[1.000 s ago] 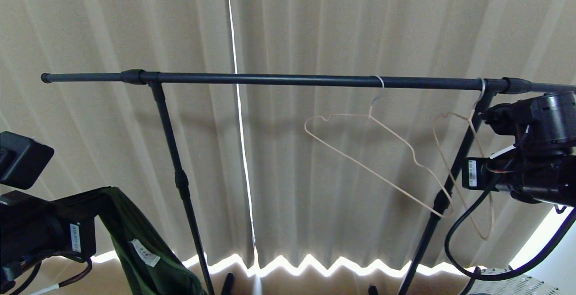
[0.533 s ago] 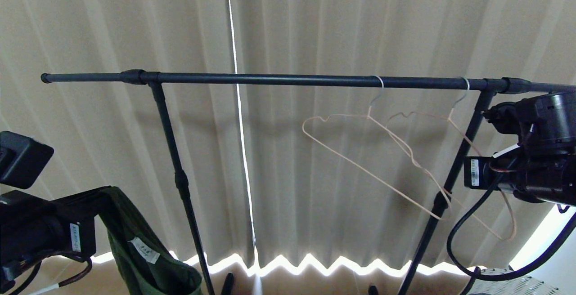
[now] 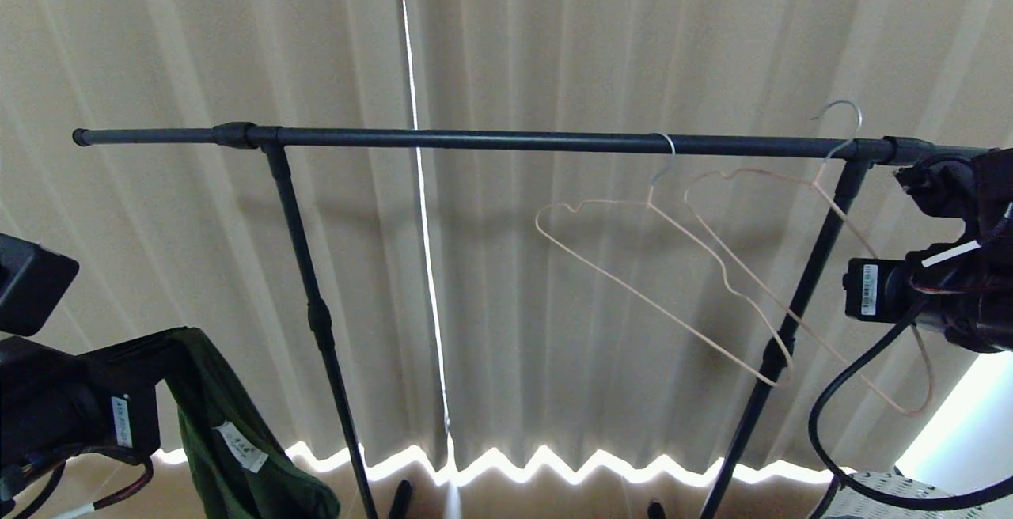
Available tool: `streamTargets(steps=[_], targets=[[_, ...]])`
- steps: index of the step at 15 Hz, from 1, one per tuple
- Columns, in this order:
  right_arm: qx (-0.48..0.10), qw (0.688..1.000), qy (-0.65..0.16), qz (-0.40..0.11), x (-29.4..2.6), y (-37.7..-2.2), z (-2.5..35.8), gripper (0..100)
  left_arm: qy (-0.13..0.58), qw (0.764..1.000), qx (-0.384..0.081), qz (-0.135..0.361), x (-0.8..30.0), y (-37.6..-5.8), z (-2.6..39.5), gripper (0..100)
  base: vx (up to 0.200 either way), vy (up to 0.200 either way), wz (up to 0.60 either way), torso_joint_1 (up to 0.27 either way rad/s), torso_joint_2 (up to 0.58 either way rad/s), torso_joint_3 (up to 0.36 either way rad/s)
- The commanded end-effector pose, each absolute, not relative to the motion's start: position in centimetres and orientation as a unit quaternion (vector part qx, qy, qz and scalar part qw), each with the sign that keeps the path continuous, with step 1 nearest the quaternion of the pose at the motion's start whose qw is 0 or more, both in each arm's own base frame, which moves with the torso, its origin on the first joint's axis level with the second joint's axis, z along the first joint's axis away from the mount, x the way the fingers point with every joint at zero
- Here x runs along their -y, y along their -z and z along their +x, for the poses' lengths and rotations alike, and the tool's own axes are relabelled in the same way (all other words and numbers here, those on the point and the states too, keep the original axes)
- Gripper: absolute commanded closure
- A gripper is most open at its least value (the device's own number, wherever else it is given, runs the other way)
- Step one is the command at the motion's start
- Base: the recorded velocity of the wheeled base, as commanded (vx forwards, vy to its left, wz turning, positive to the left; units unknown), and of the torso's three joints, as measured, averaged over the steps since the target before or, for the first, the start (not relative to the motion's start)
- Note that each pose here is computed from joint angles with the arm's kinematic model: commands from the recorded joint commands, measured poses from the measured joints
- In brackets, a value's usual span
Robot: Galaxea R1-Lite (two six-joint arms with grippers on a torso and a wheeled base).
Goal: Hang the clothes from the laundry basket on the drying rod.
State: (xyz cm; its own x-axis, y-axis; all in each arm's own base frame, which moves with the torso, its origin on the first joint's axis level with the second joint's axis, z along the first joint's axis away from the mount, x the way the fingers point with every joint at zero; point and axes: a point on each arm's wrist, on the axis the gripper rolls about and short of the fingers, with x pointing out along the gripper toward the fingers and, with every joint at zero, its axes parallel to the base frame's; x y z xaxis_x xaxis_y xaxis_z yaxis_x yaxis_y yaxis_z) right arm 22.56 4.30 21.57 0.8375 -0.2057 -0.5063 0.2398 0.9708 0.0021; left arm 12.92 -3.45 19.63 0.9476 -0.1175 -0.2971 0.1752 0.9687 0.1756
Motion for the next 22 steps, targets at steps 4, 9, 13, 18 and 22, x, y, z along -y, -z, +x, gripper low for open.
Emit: streamTargets(steps=[4,9,13,18,22], targets=[[-0.232,0.968,0.089,0.014,-3.9,-22.2,17.8,100,0.074,0.982,-0.138,0.101,3.4,-19.8,12.8,100,0.000,0.000,0.00,0.000,0.00,0.000],[-0.227,0.972,0.061,-0.003,-4.1,-21.7,15.4,100,0.072,0.983,-0.140,0.098,3.4,-19.7,12.7,100,-0.160,0.000,0.00,0.008,0.01,0.003],[-0.232,0.971,0.061,-0.006,-3.9,-21.2,15.0,100,0.073,0.982,-0.146,0.100,3.3,-19.3,12.7,100,-0.200,0.000,0.00,0.000,0.00,0.005],[-0.230,0.971,0.061,-0.003,-3.9,-21.1,15.0,100,0.073,0.982,-0.145,0.100,3.3,-19.3,12.6,100,-0.160,0.000,0.00,0.000,0.00,0.001],[-0.173,0.985,0.015,0.013,-5.1,-22.3,15.0,100,0.073,0.982,-0.146,0.099,3.4,-19.3,12.7,100,0.000,0.000,0.00,0.000,0.00,0.000]])
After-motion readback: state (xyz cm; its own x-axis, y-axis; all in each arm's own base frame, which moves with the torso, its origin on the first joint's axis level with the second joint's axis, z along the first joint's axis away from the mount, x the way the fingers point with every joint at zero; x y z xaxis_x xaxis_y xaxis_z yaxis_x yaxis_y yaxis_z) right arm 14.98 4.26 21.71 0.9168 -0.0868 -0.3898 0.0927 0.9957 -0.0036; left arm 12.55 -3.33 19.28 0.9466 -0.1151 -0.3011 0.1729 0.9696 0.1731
